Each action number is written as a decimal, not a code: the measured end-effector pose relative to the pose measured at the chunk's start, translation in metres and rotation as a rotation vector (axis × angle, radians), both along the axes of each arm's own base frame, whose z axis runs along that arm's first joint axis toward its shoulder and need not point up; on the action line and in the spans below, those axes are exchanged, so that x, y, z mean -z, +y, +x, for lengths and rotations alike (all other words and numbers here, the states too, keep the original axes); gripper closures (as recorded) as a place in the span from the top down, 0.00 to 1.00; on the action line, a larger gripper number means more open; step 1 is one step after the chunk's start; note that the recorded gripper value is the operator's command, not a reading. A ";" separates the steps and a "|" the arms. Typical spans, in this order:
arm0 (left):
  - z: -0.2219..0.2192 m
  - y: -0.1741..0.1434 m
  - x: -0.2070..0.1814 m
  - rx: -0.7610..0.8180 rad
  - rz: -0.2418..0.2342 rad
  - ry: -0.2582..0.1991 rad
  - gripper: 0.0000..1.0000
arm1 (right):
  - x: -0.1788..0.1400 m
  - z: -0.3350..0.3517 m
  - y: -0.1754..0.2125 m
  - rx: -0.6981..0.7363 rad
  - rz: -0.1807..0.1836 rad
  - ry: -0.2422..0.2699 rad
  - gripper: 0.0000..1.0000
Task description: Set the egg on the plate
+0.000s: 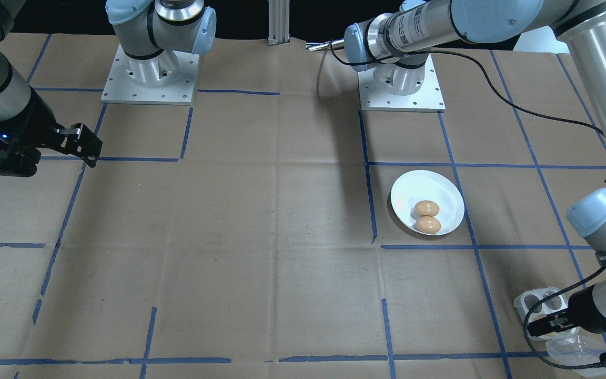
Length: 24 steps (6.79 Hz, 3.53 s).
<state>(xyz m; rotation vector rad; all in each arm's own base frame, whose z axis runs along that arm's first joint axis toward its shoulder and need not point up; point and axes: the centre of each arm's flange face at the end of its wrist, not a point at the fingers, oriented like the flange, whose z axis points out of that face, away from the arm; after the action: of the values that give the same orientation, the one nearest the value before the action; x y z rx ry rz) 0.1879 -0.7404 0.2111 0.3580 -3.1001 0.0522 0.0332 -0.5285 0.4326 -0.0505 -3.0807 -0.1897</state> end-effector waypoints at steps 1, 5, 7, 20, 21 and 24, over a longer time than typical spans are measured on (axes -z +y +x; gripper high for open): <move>0.000 0.000 0.000 0.000 0.002 0.001 0.59 | 0.000 0.000 0.000 0.000 0.000 0.000 1.00; 0.002 0.001 -0.001 -0.001 0.002 0.002 0.26 | 0.000 0.000 0.000 0.000 0.000 0.000 1.00; 0.001 0.004 -0.003 0.002 0.006 0.006 0.19 | 0.000 0.000 0.000 0.000 0.000 0.000 1.00; -0.077 0.138 -0.065 -0.006 0.199 0.145 0.22 | 0.000 0.000 0.000 0.000 0.000 0.000 1.00; -0.094 0.176 -0.056 -0.022 0.242 0.165 0.22 | 0.000 0.000 0.000 0.000 0.000 0.000 1.00; -0.121 0.252 -0.021 -0.054 0.328 0.197 0.42 | 0.000 0.000 0.000 0.000 0.000 0.000 1.00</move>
<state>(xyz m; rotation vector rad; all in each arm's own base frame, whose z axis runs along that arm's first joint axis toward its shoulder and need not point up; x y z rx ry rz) 0.0665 -0.4881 0.2323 0.4247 -2.8970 -0.4656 0.0332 -0.5285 0.4326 -0.0505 -3.0807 -0.1897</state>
